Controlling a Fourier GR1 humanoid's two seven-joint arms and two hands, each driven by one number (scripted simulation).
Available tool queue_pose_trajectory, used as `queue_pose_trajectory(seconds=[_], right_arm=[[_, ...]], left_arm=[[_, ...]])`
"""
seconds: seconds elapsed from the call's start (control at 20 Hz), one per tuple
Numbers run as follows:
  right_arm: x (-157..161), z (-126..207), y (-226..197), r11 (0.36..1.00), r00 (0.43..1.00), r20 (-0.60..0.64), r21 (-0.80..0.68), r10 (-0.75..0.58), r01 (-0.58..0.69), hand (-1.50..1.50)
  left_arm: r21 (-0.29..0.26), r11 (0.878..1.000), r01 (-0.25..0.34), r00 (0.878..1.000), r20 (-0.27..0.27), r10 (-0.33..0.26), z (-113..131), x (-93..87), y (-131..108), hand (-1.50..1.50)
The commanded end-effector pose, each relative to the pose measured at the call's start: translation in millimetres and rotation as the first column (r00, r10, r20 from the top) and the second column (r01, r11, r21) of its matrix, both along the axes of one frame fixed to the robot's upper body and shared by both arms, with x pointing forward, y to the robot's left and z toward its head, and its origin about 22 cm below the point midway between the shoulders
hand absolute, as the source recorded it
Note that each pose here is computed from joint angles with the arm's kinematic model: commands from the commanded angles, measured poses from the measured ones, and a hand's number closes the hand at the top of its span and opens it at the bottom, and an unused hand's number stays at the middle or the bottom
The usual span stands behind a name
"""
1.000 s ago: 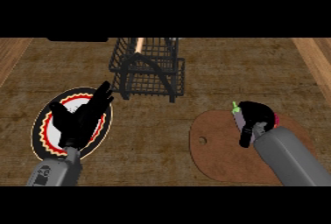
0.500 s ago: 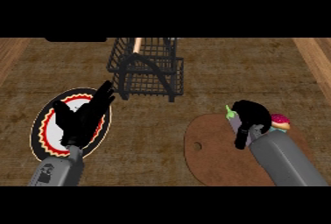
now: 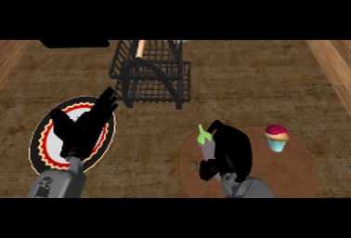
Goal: Pick the eggplant from the cutting board and place it in the tiered basket
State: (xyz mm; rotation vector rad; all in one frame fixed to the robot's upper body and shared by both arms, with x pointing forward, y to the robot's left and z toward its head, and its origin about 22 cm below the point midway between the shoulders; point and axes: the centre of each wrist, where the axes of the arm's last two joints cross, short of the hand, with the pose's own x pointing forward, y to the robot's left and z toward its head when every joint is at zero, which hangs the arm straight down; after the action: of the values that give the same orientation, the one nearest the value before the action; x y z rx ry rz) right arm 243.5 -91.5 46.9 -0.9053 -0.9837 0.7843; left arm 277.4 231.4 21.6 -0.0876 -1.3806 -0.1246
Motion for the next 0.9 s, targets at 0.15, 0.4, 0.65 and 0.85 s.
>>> queue_pose_trajectory(seconds=[0.15,0.4,0.65,0.85], right_arm=[[-59.6,77.7,24.1,0.97,0.958,0.242,0.223,-0.153,0.099,1.5],[-96.2,120.6,27.6,0.978,0.882,0.446,0.196,-0.154,0.072,1.5],[-103.4,161.1,27.5,0.989,0.819,0.561,0.141,-0.121,0.049,1.5],[-92.8,174.6,31.5,0.996,0.806,0.585,0.075,-0.089,0.055,1.5]], left_arm=[[-0.005,1.0,0.006,1.0,-0.011,-0.006,-7.5,-0.8,-13.2,0.0],[-0.01,1.0,0.015,1.0,0.005,-0.015,1.6,-3.4,-1.5,0.0],[0.015,0.999,0.035,0.999,0.003,-0.035,6.3,3.9,0.0,0.0],[0.005,0.999,0.038,0.999,0.018,-0.038,10.1,-0.4,1.2,0.0]])
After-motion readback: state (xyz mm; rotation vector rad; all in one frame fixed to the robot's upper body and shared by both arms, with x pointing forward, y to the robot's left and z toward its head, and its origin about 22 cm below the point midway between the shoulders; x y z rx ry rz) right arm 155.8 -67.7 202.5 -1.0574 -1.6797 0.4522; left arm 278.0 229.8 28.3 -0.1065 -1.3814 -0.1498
